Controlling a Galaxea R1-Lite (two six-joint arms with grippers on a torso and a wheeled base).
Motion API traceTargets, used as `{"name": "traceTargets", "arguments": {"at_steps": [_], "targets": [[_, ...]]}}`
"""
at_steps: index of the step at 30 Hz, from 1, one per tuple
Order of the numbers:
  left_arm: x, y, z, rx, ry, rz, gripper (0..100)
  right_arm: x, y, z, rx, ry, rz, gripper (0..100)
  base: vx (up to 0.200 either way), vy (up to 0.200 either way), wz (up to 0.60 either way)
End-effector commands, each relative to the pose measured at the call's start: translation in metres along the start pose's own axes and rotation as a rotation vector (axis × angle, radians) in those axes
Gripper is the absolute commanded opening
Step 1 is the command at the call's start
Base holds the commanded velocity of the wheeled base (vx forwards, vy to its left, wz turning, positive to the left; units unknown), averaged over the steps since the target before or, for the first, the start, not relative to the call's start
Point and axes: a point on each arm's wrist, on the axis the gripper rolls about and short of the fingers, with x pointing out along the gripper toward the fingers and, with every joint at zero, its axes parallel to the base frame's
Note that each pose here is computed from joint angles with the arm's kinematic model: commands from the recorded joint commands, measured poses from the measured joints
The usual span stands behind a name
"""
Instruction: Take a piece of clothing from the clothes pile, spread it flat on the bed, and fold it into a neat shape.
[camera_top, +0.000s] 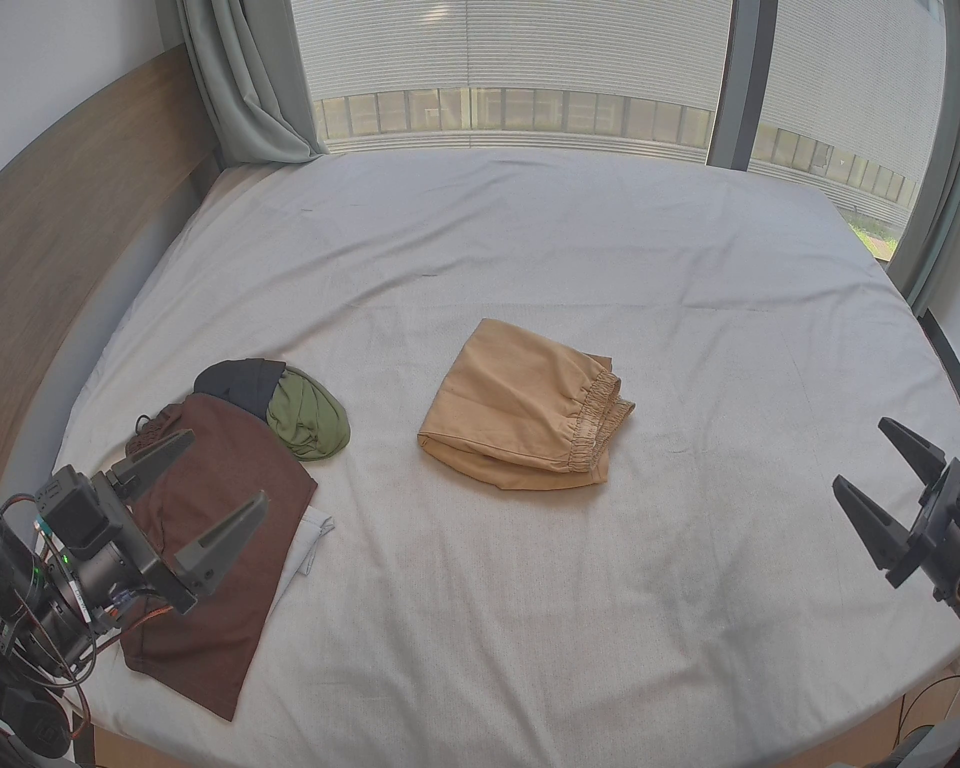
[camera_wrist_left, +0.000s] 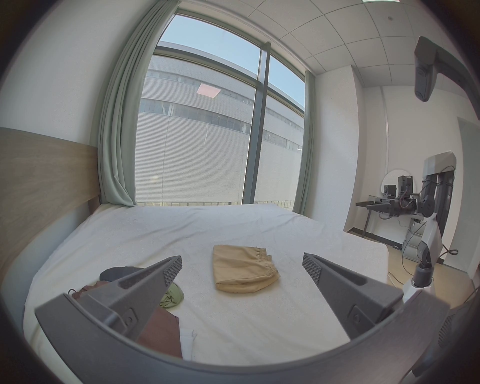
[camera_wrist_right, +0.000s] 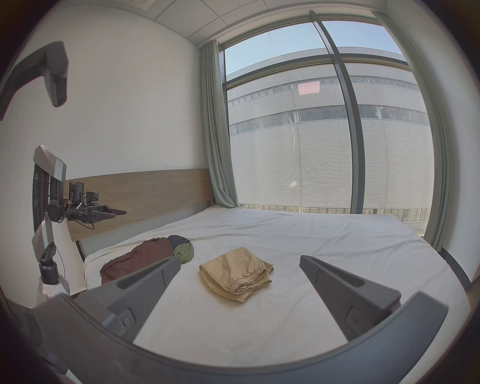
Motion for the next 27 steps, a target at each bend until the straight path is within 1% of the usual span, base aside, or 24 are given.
{"name": "traceTargets", "arguments": {"at_steps": [1, 2, 7, 12, 15, 18, 21, 24, 27], "targets": [[-0.012, -0.004, 0.008, 0.012, -0.043, 0.018, 100, -0.033, 0.012, 0.012, -0.033, -0.081, -0.005, 100, 0.000, 0.000, 0.00], [-0.016, -0.005, 0.012, 0.018, -0.066, 0.038, 100, -0.046, 0.017, 0.013, -0.044, -0.088, -0.005, 100, 0.000, 0.000, 0.00], [-0.026, -0.007, 0.022, 0.034, -0.109, 0.060, 100, -0.078, 0.029, 0.010, -0.044, -0.099, -0.007, 100, 0.000, 0.000, 0.00], [-0.044, -0.012, 0.025, 0.038, -0.088, 0.078, 100, -0.105, 0.040, 0.001, -0.040, -0.111, -0.014, 100, 0.000, 0.000, 0.00], [-0.056, -0.017, 0.025, 0.042, -0.065, 0.080, 100, -0.116, 0.044, -0.005, -0.042, -0.110, -0.045, 100, 0.000, 0.000, 0.00], [-0.066, -0.021, 0.026, 0.047, -0.065, 0.083, 100, -0.123, 0.047, -0.010, -0.048, -0.116, -0.059, 100, 0.000, 0.000, 0.00], [-0.084, -0.028, 0.027, 0.048, -0.070, 0.102, 100, -0.136, 0.053, -0.020, -0.033, -0.125, -0.064, 100, 0.000, 0.000, 0.00], [-0.094, -0.032, 0.026, 0.050, -0.077, 0.119, 100, -0.140, 0.055, -0.024, -0.018, -0.123, -0.091, 100, 0.000, 0.000, 0.00], [-0.110, -0.038, 0.026, 0.059, -0.104, 0.143, 100, -0.140, 0.054, -0.024, -0.006, -0.126, -0.127, 100, 0.000, 0.000, 0.00]]}}
